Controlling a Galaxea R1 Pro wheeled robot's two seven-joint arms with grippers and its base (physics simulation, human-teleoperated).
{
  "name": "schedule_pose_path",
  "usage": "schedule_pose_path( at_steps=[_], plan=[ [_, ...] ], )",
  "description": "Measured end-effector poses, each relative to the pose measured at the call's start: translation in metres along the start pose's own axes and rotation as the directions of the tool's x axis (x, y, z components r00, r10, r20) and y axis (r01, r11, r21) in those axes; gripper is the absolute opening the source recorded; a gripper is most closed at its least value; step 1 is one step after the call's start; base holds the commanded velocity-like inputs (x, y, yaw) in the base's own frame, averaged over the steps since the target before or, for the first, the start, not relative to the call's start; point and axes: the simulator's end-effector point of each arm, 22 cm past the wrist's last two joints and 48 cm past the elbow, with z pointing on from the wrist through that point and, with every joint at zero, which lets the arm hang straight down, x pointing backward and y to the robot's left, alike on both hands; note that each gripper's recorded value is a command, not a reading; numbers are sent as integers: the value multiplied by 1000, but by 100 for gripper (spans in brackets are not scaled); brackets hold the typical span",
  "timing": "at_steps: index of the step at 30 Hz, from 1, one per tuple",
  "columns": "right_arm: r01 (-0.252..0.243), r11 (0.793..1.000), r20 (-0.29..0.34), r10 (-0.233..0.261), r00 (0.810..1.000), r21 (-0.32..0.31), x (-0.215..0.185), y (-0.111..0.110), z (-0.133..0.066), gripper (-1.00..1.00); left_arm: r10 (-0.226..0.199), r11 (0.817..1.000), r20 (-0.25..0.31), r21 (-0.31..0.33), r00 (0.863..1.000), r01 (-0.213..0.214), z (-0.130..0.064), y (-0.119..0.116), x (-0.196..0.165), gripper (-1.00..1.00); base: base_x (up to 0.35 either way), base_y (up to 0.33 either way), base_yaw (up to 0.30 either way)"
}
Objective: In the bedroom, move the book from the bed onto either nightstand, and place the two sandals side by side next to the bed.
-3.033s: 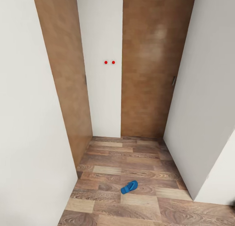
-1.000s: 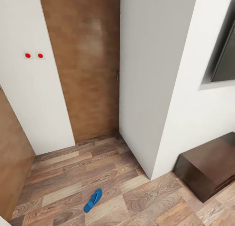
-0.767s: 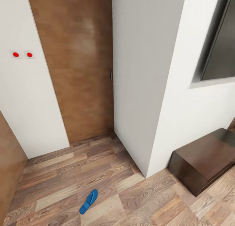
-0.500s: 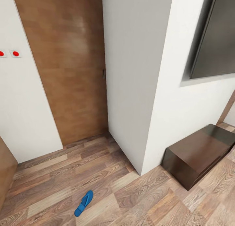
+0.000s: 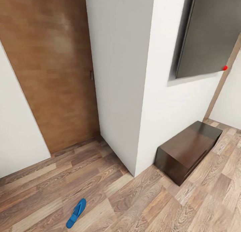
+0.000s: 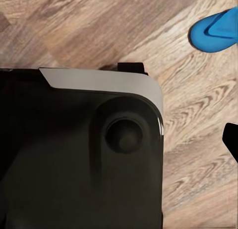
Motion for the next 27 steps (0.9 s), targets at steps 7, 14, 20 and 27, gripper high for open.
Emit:
schedule_pose_path(
  at_steps=[7,14,20,27],
  plan=[
    [0,1000,-4,0,1000,0,2,0,0,100,0,1000,-5,0,1000,0,0,0,2,100,101,42,-252],
    [0,1000,-9,0,1000,0,4,0,0,100,0,1000,-10,0,1000,0,0,0,4,100,187,117,-252],
    [0,1000,-14,0,1000,0,5,0,0,100,0,1000,-14,0,1000,0,0,0,5,100,15,10,-252],
    [0,1000,-18,0,1000,0,7,0,0,100,0,1000,-18,0,1000,0,0,0,7,100,1,1,-252]
  ],
)
